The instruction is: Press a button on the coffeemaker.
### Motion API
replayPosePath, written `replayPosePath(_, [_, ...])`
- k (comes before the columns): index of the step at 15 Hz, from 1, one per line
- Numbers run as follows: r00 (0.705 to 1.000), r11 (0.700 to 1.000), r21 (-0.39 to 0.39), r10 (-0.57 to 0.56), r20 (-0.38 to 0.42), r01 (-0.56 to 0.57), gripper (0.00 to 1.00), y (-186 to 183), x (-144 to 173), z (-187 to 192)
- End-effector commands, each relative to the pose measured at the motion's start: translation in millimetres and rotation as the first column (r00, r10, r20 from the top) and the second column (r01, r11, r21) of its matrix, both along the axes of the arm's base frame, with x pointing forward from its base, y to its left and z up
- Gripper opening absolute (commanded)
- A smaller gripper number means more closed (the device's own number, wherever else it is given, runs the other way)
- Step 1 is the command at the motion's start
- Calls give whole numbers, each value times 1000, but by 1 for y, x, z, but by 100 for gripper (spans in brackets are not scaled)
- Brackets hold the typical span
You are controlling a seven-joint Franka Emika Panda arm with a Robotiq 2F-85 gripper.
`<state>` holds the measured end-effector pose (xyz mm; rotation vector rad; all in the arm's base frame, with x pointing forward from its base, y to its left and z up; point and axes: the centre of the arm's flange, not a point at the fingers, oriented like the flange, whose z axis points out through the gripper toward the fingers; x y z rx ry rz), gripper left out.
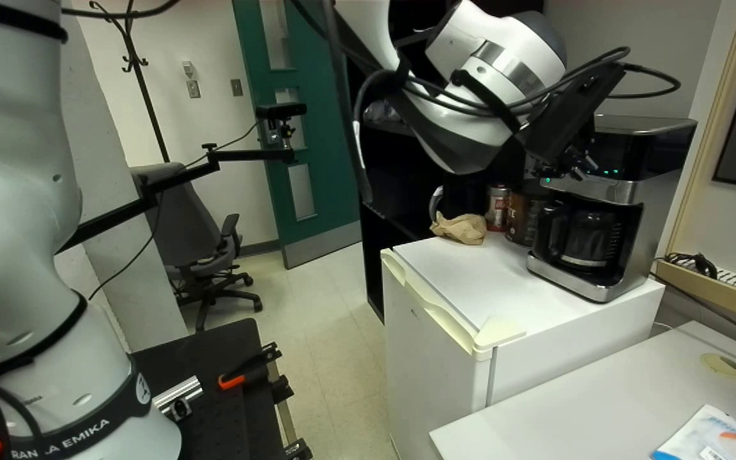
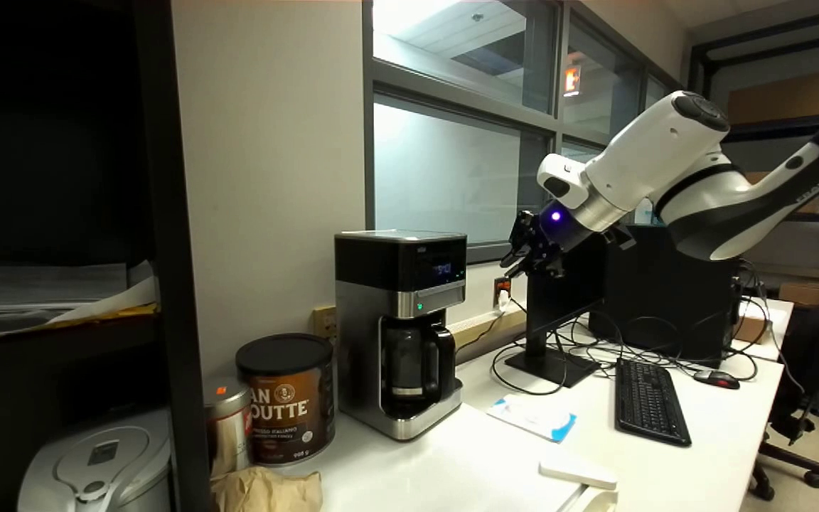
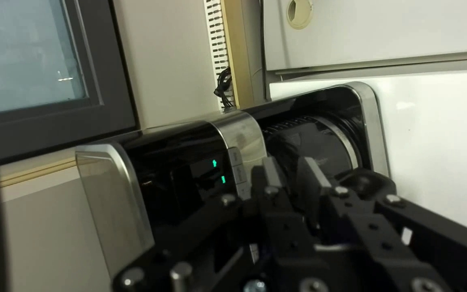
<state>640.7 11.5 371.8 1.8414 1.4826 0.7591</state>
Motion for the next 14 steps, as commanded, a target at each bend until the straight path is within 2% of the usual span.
replayPosePath(1, [998,999,24,20,52,-22,0,3,23,-25])
replayPosePath(14, [994,998,54,36,105,-42,0,7,69,-49])
